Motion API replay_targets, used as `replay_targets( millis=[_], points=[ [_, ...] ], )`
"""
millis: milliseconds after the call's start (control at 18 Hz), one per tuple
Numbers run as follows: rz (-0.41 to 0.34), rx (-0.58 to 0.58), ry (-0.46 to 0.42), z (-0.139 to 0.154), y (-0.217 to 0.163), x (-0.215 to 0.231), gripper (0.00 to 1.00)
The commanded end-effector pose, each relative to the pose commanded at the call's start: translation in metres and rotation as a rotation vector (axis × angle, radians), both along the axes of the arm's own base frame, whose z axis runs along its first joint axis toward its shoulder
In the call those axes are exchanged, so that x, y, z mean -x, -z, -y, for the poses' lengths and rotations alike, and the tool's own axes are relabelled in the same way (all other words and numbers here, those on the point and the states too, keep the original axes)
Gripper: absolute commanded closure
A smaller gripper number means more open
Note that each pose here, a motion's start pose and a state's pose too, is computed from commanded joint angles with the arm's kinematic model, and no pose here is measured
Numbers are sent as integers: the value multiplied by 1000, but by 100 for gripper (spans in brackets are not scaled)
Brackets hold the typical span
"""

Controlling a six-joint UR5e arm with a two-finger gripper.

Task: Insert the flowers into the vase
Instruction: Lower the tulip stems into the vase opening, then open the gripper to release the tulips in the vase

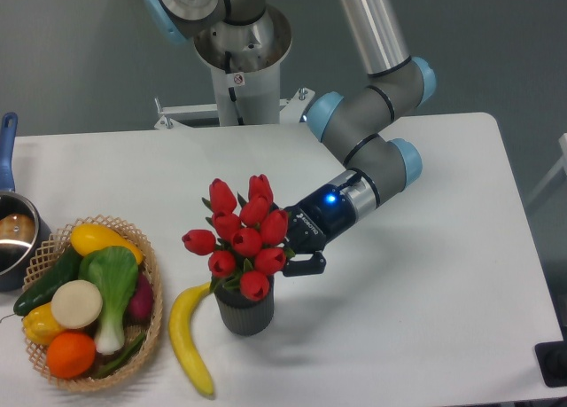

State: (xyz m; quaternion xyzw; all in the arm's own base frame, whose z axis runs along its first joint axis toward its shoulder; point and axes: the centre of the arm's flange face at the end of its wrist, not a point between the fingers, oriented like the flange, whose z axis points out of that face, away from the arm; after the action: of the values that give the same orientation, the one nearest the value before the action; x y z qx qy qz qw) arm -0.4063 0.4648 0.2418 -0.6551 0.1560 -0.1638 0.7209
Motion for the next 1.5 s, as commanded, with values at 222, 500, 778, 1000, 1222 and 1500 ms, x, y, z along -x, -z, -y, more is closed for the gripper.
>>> replay_targets(
  millis=[222,500,778,1000,1222,1500],
  points=[
    [-3,-1,1,-1,8,-1,72],
    [-3,0,6,-3,10,-4,72],
    [-12,18,10,-5,13,-3,72],
    [-15,34,12,-5,18,-2,63],
    [-22,30,10,-5,15,0,34],
    [-25,27,7,-4,12,2,14]
  ],
)
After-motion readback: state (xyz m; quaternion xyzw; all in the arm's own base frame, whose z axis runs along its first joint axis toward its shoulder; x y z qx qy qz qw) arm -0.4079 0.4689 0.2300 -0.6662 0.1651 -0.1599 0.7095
